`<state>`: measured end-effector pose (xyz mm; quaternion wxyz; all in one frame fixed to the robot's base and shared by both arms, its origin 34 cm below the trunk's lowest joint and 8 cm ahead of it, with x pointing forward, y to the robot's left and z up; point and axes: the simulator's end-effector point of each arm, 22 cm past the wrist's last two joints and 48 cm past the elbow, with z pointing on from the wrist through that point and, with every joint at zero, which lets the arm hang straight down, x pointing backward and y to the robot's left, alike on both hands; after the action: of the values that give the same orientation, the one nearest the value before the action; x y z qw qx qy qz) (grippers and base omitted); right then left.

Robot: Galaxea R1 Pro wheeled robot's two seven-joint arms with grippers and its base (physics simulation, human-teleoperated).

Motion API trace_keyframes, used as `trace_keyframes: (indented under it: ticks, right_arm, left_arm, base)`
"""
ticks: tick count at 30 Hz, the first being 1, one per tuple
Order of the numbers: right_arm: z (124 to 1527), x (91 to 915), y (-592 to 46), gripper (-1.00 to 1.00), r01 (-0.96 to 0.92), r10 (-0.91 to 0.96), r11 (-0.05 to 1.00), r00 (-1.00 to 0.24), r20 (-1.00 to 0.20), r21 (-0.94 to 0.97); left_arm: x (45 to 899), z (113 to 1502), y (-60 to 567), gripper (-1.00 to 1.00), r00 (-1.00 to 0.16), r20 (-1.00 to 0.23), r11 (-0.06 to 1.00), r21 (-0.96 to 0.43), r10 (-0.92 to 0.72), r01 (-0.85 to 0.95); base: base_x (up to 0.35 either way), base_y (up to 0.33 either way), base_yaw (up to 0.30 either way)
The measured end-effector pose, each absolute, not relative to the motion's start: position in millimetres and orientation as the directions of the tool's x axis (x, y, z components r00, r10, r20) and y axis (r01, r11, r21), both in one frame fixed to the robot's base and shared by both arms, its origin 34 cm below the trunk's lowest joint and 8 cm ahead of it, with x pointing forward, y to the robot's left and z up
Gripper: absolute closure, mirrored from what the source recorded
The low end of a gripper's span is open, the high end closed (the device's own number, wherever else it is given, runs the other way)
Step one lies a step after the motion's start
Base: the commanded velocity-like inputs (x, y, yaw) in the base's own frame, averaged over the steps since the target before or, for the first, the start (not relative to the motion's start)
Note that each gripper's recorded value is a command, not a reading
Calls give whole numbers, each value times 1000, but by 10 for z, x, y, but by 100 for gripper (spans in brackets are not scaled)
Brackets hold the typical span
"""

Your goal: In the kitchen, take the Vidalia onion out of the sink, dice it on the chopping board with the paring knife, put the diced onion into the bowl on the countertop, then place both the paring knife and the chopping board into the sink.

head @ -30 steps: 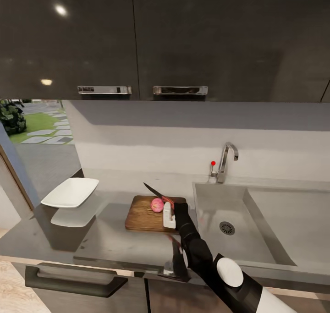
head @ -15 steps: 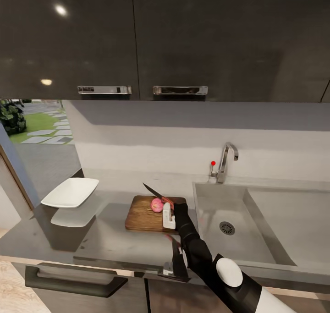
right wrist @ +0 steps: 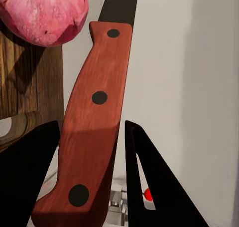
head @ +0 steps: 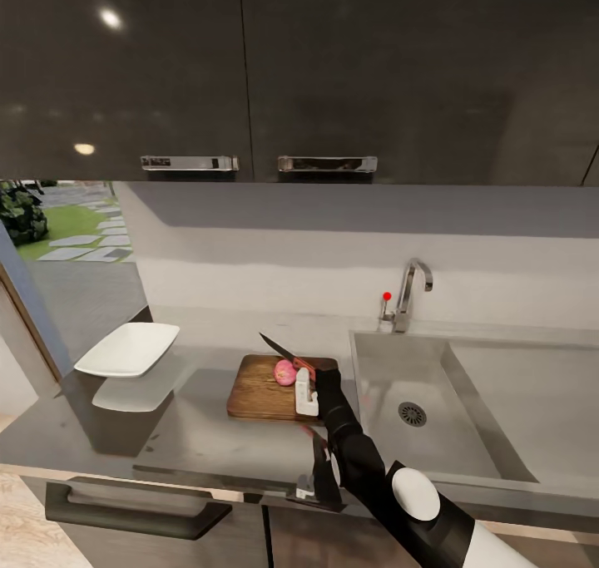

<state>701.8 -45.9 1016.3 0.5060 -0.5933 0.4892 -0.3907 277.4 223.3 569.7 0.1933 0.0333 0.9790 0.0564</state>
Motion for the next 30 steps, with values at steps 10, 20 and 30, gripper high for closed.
trace_keyframes:
  ticks: [10, 20, 30]
  right_arm:
    - [10050, 7033, -458, 100, -188, -973, -52, 230, 8, -981]
    - [10050, 7030, -449, 100, -190, -973, -50, 231, 5, -981]
    - [10050, 7031, -450, 100, -190, -973, -50, 231, 5, -981]
  left_arm:
    - [2774, 5697, 2245, -100, -923, -375, 991, 125, 87, 43]
    - [2774, 5697, 2245, -100, -923, -375, 991, 125, 87, 43]
    - [2774, 5697, 2245, -100, -923, -375, 991, 125, 87, 43]
  base:
    - [0, 0, 0]
    - [0, 0, 0]
    - [0, 0, 0]
